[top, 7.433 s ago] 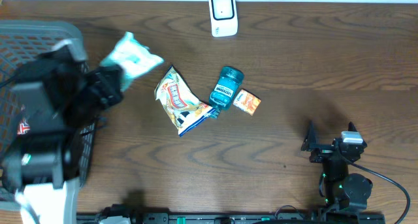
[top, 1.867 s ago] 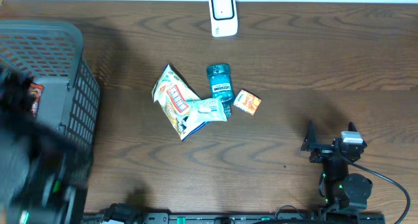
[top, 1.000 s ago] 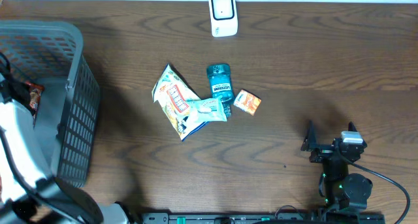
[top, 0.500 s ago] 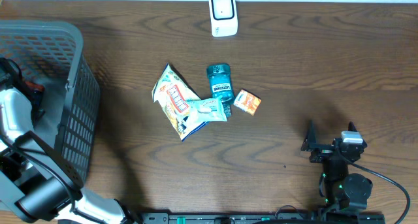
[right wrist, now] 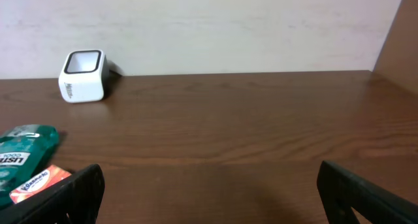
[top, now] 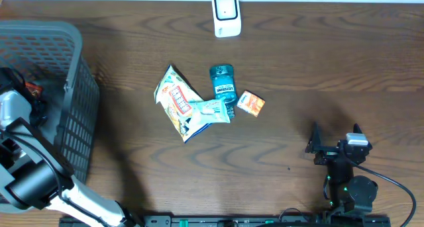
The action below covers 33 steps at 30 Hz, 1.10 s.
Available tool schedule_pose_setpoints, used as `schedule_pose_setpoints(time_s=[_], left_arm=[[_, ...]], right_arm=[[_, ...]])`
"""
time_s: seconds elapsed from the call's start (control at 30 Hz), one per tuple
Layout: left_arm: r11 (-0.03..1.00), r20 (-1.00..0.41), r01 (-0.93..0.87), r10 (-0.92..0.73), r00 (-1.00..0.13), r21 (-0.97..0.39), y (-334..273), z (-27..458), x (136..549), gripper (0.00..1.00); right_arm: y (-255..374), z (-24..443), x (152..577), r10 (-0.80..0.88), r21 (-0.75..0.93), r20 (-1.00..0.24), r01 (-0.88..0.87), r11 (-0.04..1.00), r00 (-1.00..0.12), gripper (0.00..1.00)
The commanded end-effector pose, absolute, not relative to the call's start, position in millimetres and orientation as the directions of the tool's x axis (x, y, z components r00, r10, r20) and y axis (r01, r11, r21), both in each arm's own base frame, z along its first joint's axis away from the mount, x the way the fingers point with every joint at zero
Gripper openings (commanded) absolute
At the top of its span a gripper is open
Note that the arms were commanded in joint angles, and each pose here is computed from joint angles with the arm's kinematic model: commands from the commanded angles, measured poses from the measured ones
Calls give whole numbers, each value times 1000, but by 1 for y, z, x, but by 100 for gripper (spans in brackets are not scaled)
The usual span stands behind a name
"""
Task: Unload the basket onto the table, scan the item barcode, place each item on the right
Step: 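Reach into the basket and grasp the red TOP chocolate bar with left gripper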
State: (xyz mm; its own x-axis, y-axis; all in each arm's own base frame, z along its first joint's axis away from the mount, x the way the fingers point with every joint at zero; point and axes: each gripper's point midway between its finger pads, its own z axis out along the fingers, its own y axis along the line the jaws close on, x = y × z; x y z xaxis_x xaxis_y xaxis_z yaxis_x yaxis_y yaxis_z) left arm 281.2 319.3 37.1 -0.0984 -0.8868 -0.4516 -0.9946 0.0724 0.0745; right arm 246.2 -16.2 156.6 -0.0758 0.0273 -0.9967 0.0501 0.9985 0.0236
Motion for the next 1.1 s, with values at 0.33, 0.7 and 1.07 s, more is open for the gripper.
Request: schedule_pose_setpoints(time_s=[0.33, 0.7, 1.07], left_arm=[[93, -426, -987, -894, -140, 130, 329, -4, 274, 8], [173, -452, -979, -868, -204, 109, 316, 18, 294, 7], [202, -562, -977, -817, -128, -71, 279, 106, 331, 7]], right_arm=[[-13, 156, 246, 40, 37, -996, 38, 999, -78, 99], [-13, 155, 246, 40, 37, -996, 38, 999, -79, 99], [-13, 156, 246, 40, 37, -996, 38, 999, -78, 99]])
